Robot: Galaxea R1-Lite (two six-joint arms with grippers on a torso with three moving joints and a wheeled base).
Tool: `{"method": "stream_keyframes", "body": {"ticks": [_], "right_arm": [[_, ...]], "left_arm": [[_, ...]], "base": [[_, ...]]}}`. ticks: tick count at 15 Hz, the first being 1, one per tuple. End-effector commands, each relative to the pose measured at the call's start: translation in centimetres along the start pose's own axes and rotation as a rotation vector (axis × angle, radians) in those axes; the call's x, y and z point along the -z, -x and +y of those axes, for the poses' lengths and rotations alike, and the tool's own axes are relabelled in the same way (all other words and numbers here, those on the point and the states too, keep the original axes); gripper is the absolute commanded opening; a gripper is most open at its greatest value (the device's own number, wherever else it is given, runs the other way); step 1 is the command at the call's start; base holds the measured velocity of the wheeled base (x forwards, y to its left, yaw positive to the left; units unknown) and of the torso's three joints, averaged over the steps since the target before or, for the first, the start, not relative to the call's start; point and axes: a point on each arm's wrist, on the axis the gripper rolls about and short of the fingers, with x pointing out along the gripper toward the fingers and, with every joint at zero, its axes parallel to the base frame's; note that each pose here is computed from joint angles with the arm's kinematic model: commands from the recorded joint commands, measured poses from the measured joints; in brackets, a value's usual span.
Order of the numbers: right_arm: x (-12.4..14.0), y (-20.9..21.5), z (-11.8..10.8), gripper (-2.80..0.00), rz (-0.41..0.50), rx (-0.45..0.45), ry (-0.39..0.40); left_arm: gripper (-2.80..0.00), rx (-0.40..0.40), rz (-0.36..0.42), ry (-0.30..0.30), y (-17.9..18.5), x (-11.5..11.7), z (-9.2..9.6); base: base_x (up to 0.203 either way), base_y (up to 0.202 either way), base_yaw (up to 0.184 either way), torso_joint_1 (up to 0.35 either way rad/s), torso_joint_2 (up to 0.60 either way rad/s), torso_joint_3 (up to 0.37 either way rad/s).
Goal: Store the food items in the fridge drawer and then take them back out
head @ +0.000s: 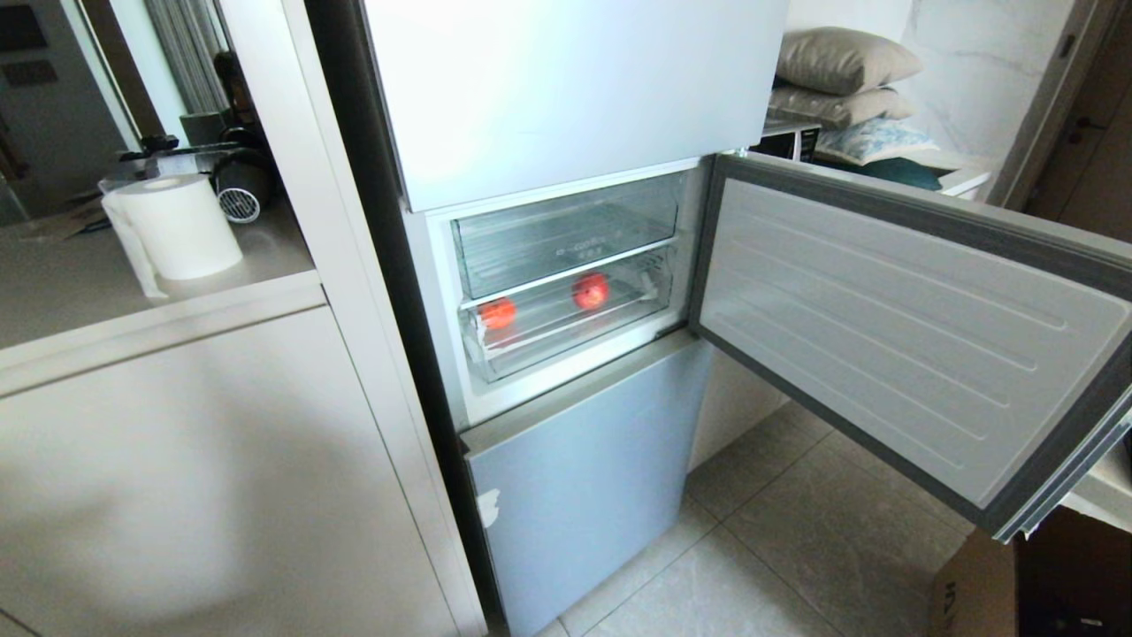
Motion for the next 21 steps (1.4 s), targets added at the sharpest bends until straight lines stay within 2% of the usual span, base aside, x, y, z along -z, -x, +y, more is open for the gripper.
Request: {"method": "stream_keyframes", "body": {"ticks": [1, 9, 21], "right_arm": [[0.01, -0.01, 0.00, -2.80, 0.002, 0.000, 0.001], [-0.01, -0.01, 0.00, -2.80, 0.001, 0.000, 0.001], [0.01, -0.01, 0.00, -2.80, 0.002, 0.000, 0.001]], "left_arm": [[-2.80, 0.000, 0.003, 0.002, 0.01, 0.08, 0.00], [-2.80, 0.000, 0.003, 0.002, 0.01, 0.08, 0.00], [-2.80, 0.000, 0.003, 0.001, 0.01, 0.08, 0.00]], "base": [[0.000, 0.000, 0.000, 0.000, 0.00, 0.000], [0.000, 0.000, 0.007, 0.000, 0.00, 0.001], [0.001, -0.009, 0.169, 0.003, 0.00, 0.002]]}}
